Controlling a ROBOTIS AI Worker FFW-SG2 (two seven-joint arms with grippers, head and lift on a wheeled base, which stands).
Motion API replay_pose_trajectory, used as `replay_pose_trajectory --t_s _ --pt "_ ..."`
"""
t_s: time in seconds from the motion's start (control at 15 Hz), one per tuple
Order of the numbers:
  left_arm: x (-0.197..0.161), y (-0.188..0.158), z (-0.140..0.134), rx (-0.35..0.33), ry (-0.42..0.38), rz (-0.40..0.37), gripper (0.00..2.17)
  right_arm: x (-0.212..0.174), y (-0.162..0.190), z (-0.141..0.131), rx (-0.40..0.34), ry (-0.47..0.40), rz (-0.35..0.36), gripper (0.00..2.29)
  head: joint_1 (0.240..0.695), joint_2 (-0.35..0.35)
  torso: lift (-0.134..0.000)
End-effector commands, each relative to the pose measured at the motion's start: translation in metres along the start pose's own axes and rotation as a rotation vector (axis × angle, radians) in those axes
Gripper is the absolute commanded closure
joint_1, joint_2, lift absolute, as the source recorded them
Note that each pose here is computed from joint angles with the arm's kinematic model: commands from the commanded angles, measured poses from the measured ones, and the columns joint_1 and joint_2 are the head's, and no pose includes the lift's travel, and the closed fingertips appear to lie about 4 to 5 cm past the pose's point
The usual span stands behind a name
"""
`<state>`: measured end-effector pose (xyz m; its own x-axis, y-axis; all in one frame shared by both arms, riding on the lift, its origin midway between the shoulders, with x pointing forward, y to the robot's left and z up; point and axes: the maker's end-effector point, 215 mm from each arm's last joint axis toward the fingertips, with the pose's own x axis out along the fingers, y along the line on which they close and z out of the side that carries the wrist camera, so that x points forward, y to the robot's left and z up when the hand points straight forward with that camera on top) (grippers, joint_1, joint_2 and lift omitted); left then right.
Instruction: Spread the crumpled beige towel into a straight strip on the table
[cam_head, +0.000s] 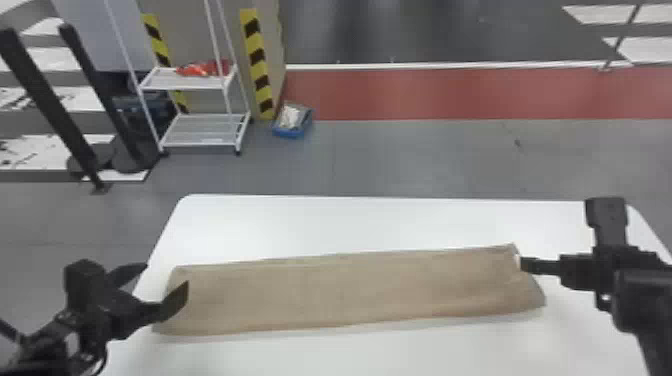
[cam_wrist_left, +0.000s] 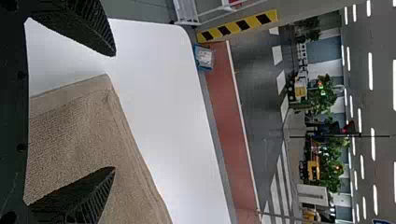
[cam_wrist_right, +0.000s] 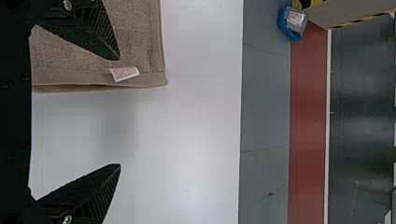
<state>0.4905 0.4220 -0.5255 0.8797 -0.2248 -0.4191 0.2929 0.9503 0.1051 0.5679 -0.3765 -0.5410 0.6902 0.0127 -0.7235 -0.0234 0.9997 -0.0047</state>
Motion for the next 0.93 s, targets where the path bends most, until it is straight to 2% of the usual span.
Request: replay_pose_trajectory --t_s 0.0,0.33,0.87 --pt "-0.004 0.001 0.006 0.009 -0.013 0.005 0.0 -0.006 -0.006 -0.01 -0.015 -0.005 -0.016 0.07 0.695 0.048 0.0" --pt "-0.004 0.001 0.008 0.012 -0.02 0.004 0.0 -0.008 -0.01 -0.011 -0.034 -0.039 -0.016 0.07 0.695 0.04 0.0" --pt "-0.008 -0.001 0.007 0.012 -0.029 -0.004 0.0 -0.008 -0.009 -0.022 -0.027 -0.022 -0.01 0.07 0.695 0.035 0.0"
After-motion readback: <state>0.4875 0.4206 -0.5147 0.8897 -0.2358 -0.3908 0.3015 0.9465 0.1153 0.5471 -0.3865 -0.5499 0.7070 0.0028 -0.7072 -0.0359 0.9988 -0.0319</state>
